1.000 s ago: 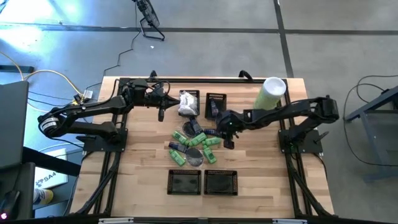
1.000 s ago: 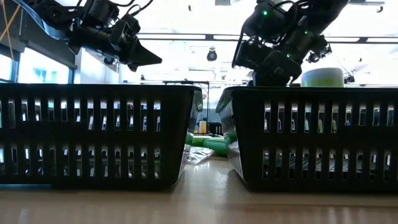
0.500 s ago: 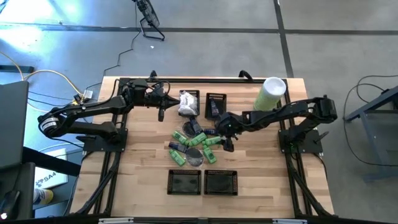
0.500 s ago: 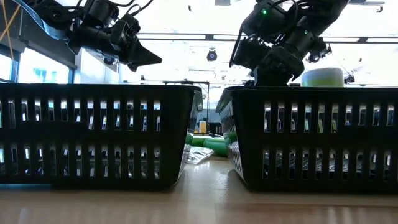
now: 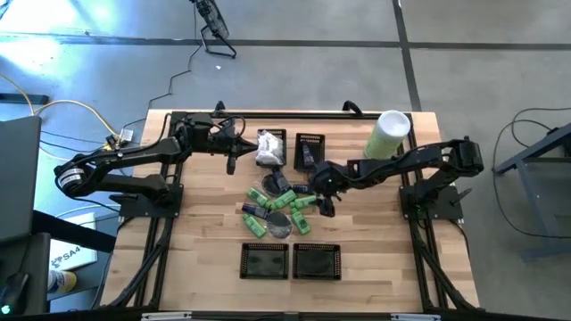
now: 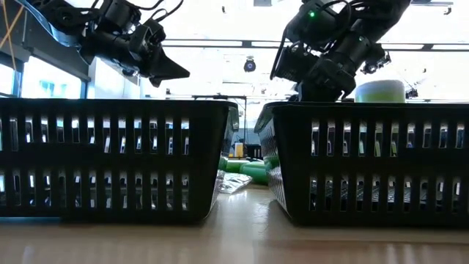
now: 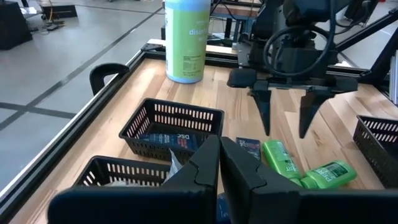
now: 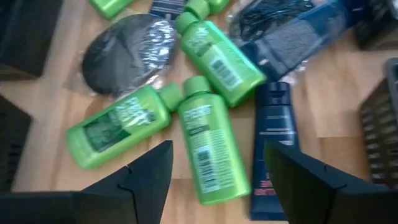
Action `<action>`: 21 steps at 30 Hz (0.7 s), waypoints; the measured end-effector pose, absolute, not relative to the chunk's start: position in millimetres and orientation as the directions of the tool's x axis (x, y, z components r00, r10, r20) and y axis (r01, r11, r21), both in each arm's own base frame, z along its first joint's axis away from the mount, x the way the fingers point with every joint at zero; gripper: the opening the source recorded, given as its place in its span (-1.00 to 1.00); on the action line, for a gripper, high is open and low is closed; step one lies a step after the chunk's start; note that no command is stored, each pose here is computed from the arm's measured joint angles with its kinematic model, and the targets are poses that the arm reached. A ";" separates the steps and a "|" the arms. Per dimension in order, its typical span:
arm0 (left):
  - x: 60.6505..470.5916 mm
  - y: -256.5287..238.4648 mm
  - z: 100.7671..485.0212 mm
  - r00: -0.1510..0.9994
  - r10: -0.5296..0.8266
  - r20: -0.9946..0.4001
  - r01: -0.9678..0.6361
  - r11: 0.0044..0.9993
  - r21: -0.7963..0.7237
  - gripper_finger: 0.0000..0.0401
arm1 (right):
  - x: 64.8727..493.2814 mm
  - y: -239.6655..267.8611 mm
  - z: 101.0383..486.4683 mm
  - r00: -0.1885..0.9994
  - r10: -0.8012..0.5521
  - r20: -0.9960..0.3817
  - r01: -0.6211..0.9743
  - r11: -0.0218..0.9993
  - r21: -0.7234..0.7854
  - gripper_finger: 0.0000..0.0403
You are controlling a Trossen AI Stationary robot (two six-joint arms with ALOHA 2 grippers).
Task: Pick & Place Travel size toiletries
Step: Put the green shampoo into the bottom left black bin
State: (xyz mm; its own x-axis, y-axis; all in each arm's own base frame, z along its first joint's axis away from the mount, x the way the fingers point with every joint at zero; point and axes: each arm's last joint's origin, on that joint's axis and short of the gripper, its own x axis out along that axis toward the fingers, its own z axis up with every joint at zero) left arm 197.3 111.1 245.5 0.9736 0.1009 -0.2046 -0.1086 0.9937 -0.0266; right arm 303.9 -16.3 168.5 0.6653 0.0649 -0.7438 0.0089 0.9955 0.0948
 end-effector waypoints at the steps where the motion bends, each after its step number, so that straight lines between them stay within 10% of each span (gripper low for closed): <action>1: 197.3 111.1 245.5 0.974 0.099 -0.204 -0.107 0.994 -0.027 -0.94 | 303.8 -17.5 168.5 0.665 0.056 -0.745 0.013 0.996 0.086 0.21; 21: 197.3 111.0 245.4 0.974 0.096 -0.206 -0.104 0.994 -0.028 -0.94 | 302.5 -30.2 168.2 0.665 0.034 -0.746 0.016 0.998 0.060 0.21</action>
State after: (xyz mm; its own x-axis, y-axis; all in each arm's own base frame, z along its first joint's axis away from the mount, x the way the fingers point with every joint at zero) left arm 197.3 111.0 245.4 0.9738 0.0963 -0.2060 -0.1043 0.9941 -0.0281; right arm 302.5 -30.2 168.2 0.6650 0.0341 -0.7461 0.0159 0.9981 0.0598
